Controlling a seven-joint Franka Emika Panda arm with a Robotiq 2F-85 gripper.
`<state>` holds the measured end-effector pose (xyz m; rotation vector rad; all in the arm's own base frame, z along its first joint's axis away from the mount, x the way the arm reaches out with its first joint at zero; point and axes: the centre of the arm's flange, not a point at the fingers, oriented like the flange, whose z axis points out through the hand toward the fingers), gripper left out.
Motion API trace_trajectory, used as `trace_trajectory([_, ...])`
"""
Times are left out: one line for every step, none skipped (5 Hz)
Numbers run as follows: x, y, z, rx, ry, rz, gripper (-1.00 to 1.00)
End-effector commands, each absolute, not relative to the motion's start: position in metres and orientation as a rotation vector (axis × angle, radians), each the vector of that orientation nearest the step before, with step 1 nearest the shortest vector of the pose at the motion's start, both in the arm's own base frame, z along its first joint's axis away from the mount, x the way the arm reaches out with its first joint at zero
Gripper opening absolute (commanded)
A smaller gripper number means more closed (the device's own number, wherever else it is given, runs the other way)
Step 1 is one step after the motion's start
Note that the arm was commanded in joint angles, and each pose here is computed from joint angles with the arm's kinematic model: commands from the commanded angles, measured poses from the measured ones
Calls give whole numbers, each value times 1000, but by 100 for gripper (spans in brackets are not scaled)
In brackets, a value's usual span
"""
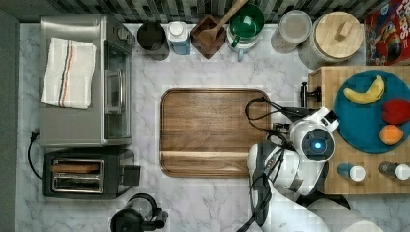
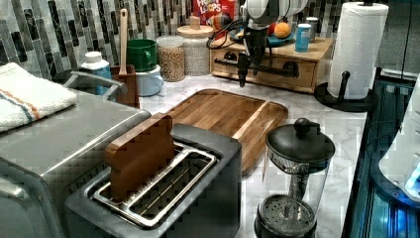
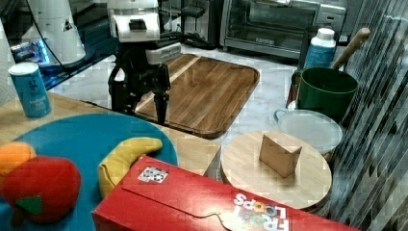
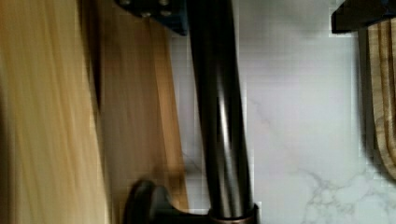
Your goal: Open the drawer.
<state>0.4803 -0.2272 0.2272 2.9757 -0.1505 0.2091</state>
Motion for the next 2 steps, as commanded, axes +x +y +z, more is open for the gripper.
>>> trace_trajectory([495, -72, 248, 3054, -87, 210, 100])
trace_trajectory([490, -41, 236, 3076, -23, 255, 100])
